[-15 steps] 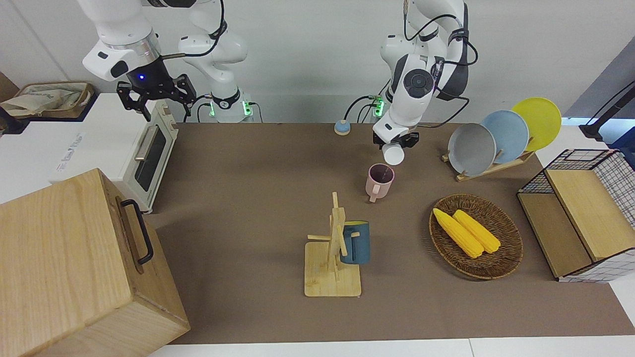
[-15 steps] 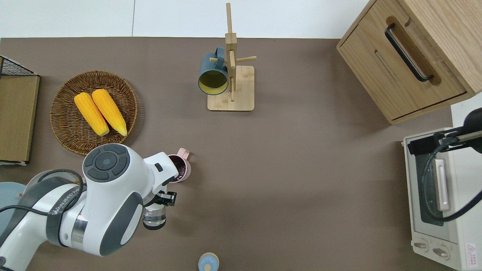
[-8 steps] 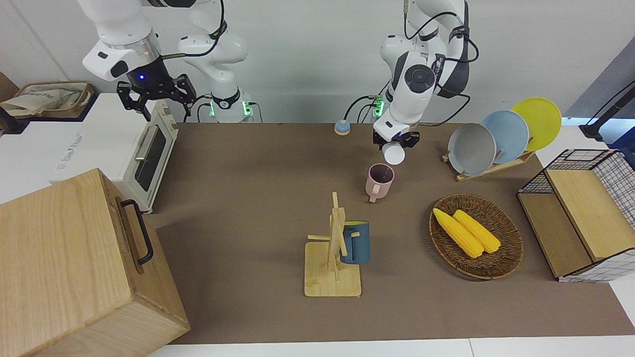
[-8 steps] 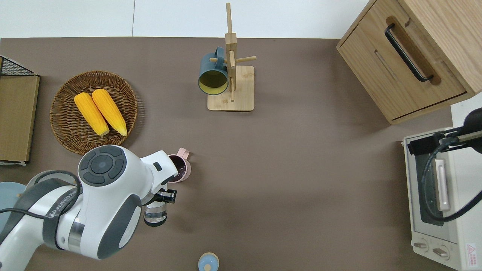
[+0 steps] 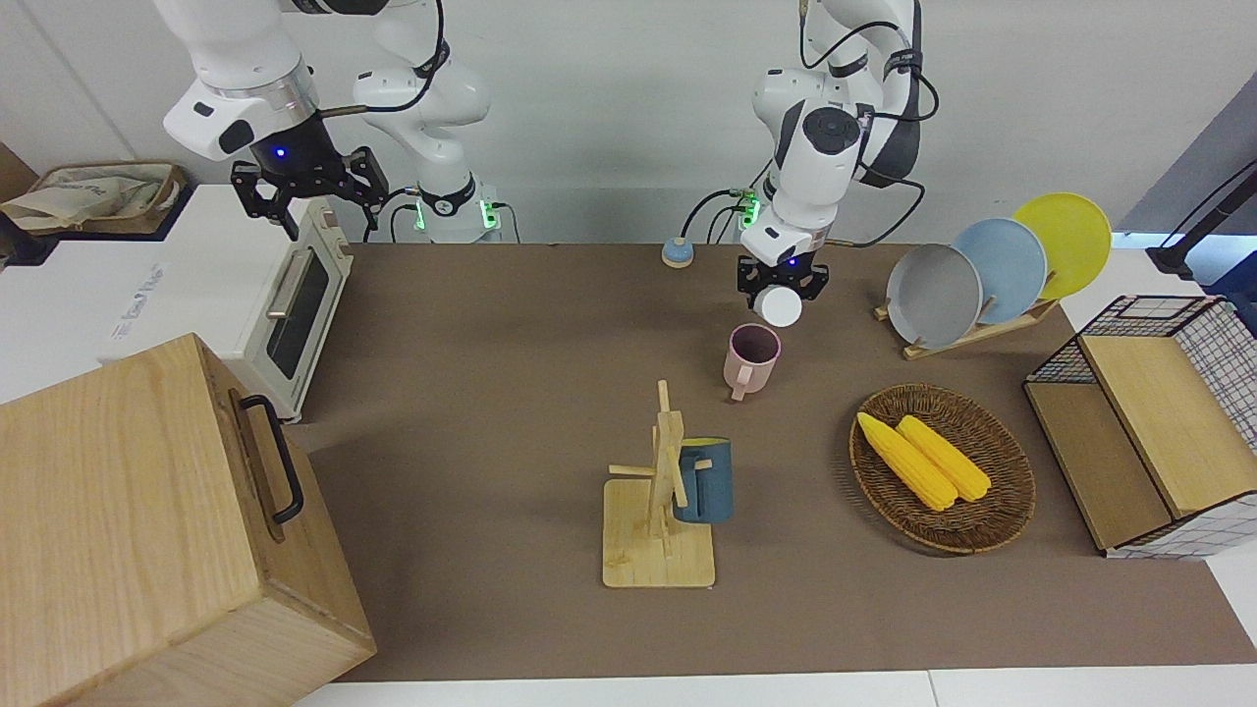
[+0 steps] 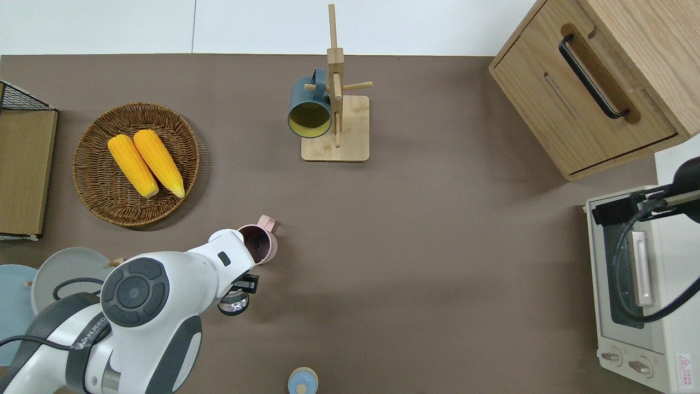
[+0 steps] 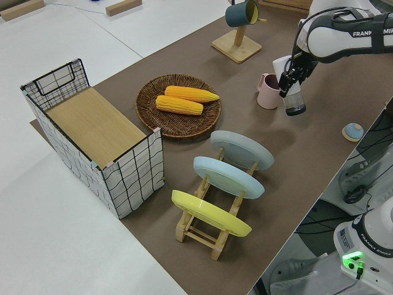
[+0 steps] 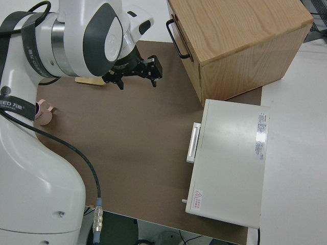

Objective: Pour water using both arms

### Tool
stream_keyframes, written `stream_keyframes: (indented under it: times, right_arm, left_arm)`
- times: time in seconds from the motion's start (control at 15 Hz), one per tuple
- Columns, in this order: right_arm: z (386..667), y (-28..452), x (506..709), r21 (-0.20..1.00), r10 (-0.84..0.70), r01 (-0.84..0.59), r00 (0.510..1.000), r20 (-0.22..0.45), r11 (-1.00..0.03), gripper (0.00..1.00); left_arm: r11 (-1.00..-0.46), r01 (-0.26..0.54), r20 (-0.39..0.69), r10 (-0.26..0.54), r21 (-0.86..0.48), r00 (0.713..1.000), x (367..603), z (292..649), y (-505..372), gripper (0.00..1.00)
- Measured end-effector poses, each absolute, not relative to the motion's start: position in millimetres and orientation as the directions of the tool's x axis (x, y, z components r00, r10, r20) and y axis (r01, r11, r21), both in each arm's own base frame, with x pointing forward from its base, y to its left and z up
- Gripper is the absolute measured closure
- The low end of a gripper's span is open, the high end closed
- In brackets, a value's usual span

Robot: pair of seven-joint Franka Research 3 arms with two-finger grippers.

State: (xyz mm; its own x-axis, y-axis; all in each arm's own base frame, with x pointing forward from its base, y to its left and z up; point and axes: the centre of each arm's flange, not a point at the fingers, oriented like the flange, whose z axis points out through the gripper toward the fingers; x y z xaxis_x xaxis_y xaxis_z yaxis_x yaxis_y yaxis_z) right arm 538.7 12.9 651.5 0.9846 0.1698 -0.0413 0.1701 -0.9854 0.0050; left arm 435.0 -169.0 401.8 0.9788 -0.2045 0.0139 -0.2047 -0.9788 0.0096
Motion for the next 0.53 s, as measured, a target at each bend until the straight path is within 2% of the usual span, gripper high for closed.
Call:
stream_keyframes:
  times: [0.53]
  right_arm:
    - [651,13,539,0.005,0.170,0.170,0.985,-0.041,-0.985,0.01]
  left_arm:
    - [-0.986,-0.168,0.040,-0.168,0.016,0.985,437,404,-157,0.36]
